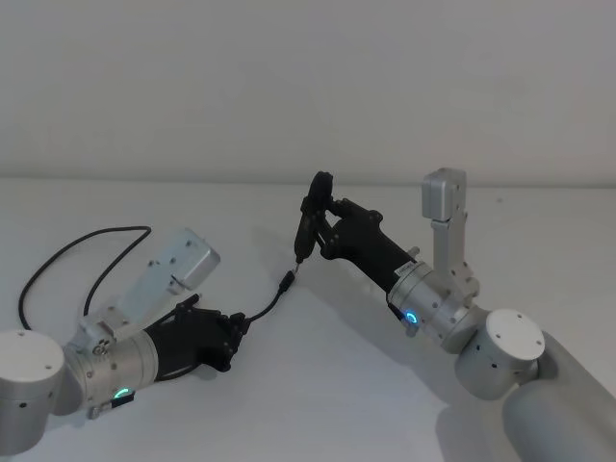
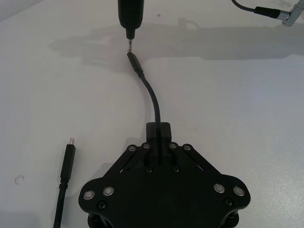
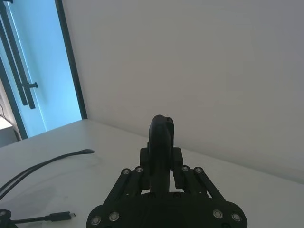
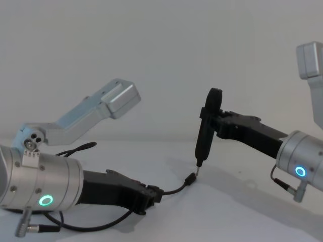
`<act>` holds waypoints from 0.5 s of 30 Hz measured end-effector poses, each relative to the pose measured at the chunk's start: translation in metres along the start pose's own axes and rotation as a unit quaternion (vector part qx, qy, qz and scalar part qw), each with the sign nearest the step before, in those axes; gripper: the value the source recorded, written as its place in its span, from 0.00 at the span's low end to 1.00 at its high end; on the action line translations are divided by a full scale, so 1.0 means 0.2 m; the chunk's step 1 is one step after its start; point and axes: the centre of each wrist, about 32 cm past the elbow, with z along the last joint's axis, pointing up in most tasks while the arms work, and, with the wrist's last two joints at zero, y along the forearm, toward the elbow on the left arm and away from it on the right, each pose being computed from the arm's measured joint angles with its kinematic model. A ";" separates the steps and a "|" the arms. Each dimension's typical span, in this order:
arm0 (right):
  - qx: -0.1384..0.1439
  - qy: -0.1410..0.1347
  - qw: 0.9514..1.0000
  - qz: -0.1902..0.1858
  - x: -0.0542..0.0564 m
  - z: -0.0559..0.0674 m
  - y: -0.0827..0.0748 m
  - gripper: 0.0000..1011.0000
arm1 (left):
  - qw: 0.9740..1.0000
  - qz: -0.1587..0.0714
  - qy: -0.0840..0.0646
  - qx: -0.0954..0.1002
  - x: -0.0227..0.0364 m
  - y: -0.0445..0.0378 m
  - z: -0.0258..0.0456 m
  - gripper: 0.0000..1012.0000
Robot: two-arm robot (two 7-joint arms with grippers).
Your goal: Pick up the data cable with the one hand.
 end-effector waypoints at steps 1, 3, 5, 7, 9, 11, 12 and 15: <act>0.000 0.000 1.000 0.001 0.00 0.00 0.00 0.27 | 1.000 0.000 0.000 0.000 0.000 0.000 0.000 0.04; -0.001 0.000 1.000 0.001 0.00 0.00 0.00 0.27 | 1.000 0.000 0.000 0.000 0.000 0.000 0.000 0.04; -0.001 0.000 1.000 0.002 0.00 -0.01 0.01 0.27 | 1.000 0.000 0.000 0.000 0.000 0.000 0.000 0.04; -0.001 0.001 1.000 0.003 0.00 -0.01 0.01 0.27 | 1.000 0.000 0.000 0.000 0.000 0.000 0.000 0.04; -0.002 0.001 1.000 0.004 0.00 -0.01 0.01 0.27 | 1.000 0.000 0.000 0.000 0.000 0.000 0.000 0.04; -0.002 0.001 1.000 0.004 0.00 -0.01 0.01 0.27 | 1.000 0.000 0.000 0.000 0.000 0.000 0.000 0.04; -0.002 0.001 1.000 0.004 0.00 -0.01 0.01 0.27 | 1.000 0.000 0.000 0.000 0.000 0.000 0.000 0.04; -0.002 0.001 1.000 0.005 0.00 -0.01 0.01 0.27 | 1.000 0.000 0.000 0.000 0.000 0.000 0.000 0.04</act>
